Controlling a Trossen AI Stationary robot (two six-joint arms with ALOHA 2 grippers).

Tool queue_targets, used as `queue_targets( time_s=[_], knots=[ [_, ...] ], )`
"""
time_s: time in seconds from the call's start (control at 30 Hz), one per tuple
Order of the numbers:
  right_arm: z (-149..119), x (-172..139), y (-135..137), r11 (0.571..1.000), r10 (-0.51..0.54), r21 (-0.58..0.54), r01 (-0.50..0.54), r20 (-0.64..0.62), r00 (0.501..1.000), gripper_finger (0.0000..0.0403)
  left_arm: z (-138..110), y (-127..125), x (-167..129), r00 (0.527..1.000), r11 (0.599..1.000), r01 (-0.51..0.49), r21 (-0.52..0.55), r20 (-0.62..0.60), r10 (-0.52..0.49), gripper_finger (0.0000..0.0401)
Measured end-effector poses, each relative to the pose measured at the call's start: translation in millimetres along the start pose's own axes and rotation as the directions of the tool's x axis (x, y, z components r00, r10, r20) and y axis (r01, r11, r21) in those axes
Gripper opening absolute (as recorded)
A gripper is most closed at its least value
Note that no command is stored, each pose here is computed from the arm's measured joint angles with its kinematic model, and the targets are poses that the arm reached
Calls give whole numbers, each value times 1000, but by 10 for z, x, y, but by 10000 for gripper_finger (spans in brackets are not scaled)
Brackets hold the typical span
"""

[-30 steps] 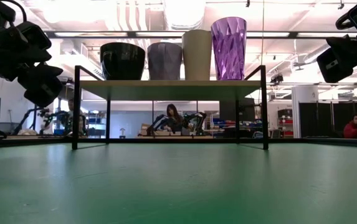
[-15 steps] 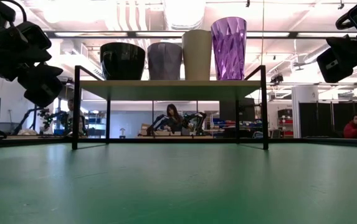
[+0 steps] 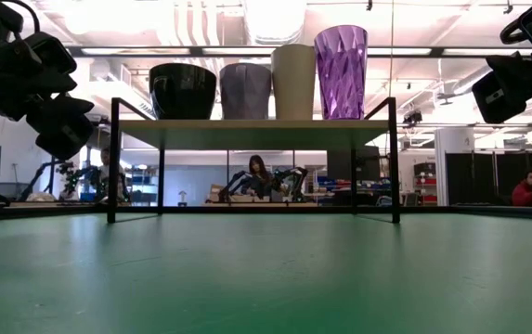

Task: Stack small to large cups/mugs on shelf
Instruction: Return to Home Position

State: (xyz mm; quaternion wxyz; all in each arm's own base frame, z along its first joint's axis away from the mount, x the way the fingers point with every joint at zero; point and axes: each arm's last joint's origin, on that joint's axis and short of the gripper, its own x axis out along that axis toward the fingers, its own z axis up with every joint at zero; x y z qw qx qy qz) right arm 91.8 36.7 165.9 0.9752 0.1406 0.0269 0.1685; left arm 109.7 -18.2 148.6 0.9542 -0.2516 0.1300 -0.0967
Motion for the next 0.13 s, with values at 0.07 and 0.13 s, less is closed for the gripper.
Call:
queue_targets(
  time_s=[0.07, 0.13],
  knots=[
    [0, 0, 0, 1000, 0, 0, 0, 0, 1000, 183, 0, 0, 0, 1000, 1000, 0, 0, 0, 0, 116],
    [0, 0, 0, 1000, 0, 0, 0, 0, 1000, 183, 0, 0, 0, 1000, 1000, 0, 0, 0, 0, 116]
  ],
)
